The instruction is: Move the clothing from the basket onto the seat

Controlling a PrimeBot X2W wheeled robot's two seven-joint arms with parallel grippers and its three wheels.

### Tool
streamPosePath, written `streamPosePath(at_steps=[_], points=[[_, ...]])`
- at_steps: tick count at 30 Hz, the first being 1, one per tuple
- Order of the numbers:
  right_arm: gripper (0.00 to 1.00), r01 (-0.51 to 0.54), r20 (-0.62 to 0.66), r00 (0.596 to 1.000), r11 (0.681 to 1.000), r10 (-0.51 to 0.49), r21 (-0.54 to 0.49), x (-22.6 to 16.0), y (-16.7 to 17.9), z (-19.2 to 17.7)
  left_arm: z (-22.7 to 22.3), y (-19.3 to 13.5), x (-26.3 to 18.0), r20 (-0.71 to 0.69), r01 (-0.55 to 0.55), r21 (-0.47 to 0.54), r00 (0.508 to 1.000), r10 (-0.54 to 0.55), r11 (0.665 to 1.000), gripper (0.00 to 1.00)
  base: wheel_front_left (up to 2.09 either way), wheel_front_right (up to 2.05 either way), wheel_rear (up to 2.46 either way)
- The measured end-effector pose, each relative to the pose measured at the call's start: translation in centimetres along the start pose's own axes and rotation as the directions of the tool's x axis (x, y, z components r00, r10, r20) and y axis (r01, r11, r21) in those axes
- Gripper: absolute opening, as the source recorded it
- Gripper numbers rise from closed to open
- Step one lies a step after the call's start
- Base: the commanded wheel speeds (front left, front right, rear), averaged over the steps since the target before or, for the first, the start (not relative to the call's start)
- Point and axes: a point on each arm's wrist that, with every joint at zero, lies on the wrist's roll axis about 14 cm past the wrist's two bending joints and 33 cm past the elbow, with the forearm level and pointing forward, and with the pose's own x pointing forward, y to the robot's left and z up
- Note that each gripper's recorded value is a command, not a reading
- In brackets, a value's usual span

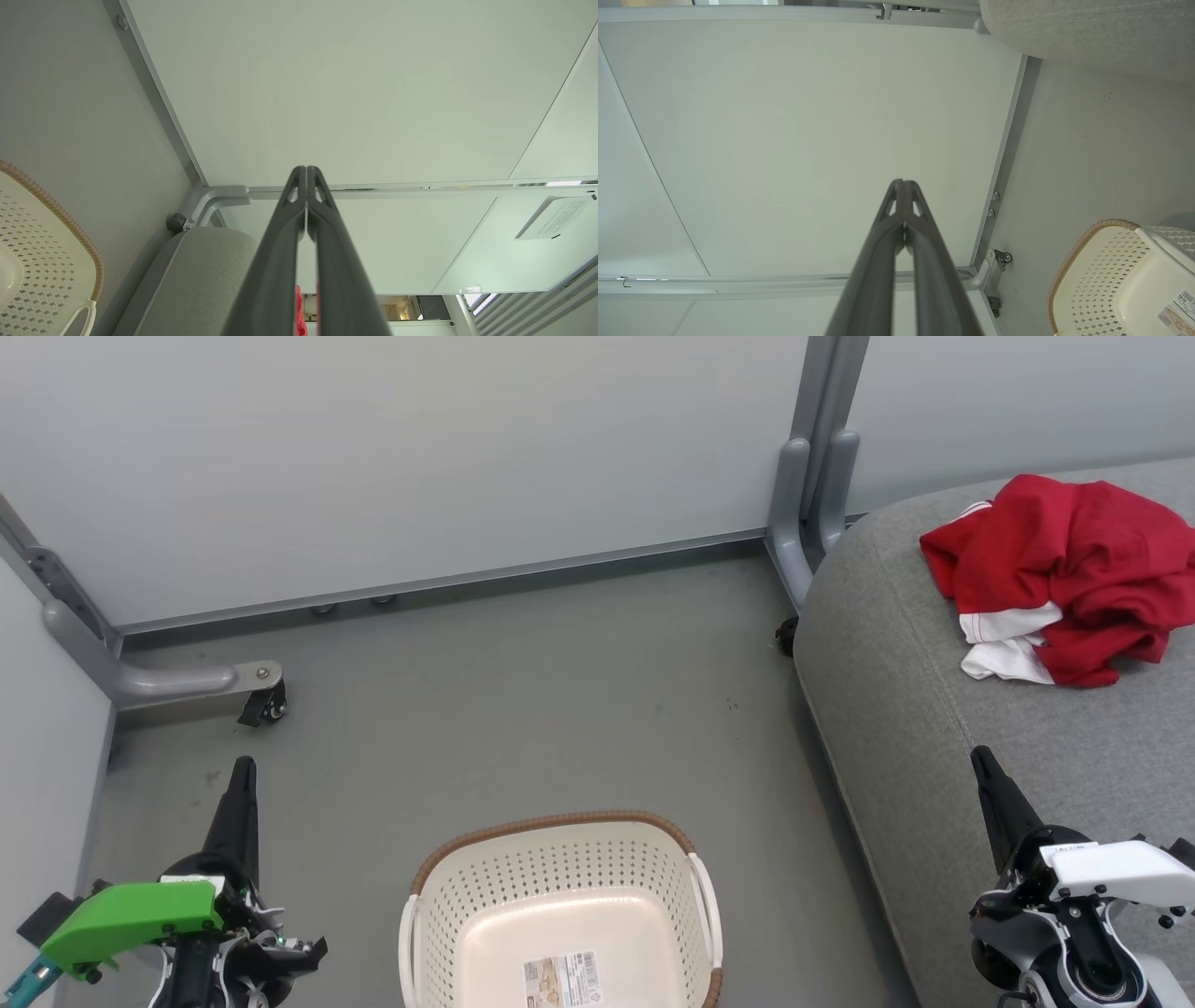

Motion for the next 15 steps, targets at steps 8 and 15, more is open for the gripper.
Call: streamPosePath(at_steps=[8,15], points=[[0.0,0.0,0.001,1.0,1.0,0.0,0.003,0.0,0.0,0.02,0.01,0.0,0.0,0.0,0.0,0.0,1.0,0.0,1.0,0.0,0.0,0.0,0.0],[0.0,0.0,0.0,1.0,1.0,0.0,0.0,0.0,0.0,0.02,0.01,0.0,0.0,0.0,0.0,0.0,1.0,0.0,1.0,0.0,0.0,0.0,0.0]])
